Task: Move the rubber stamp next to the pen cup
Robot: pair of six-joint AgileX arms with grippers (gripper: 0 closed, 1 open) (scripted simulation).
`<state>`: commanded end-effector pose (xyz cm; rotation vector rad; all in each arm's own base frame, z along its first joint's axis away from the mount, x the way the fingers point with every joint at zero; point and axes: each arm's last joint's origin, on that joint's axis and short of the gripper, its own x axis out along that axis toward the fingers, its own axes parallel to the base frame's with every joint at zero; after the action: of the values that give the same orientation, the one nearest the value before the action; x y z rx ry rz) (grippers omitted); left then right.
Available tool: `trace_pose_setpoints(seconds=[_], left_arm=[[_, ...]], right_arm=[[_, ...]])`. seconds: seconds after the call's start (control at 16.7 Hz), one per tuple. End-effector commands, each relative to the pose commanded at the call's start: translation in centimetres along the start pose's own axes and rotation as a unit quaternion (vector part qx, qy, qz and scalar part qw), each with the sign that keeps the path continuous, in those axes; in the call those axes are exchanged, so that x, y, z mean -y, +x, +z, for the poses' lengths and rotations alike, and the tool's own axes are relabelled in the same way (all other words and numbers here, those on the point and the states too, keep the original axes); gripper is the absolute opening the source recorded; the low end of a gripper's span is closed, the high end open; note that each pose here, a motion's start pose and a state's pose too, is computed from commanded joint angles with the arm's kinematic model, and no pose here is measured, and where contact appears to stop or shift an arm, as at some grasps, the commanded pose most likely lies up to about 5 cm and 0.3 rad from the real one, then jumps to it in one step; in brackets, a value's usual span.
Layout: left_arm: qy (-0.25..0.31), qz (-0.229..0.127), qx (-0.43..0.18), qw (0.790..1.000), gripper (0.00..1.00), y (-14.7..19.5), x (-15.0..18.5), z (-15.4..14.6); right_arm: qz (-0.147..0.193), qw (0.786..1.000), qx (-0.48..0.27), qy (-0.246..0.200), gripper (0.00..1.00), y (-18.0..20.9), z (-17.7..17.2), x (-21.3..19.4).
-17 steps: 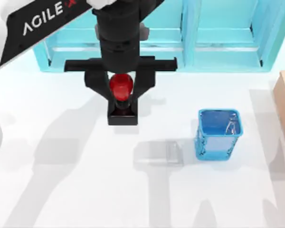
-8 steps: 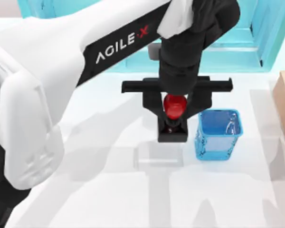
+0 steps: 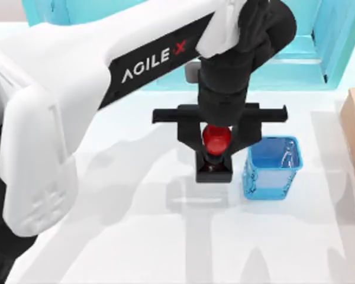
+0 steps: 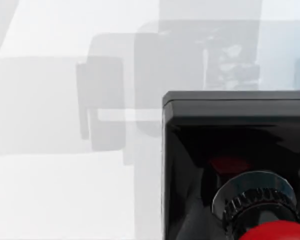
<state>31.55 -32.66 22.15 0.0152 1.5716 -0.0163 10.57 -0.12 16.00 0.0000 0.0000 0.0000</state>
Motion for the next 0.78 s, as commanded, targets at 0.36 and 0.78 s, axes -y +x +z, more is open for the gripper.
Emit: trace_pose_setpoints(seconds=[0.36, 0.78], left_arm=[[0.000, 0.000, 0.000, 1.000, 0.23, 0.00, 0.00, 0.00], [0.000, 0.000, 0.000, 1.000, 0.75, 0.00, 0.00, 0.00]], right_arm=[[0.000, 1.000, 0.000, 0.000, 1.00, 0.00, 0.00, 0.00], [0.000, 1.000, 0.000, 0.000, 1.00, 0.00, 0.00, 0.00]])
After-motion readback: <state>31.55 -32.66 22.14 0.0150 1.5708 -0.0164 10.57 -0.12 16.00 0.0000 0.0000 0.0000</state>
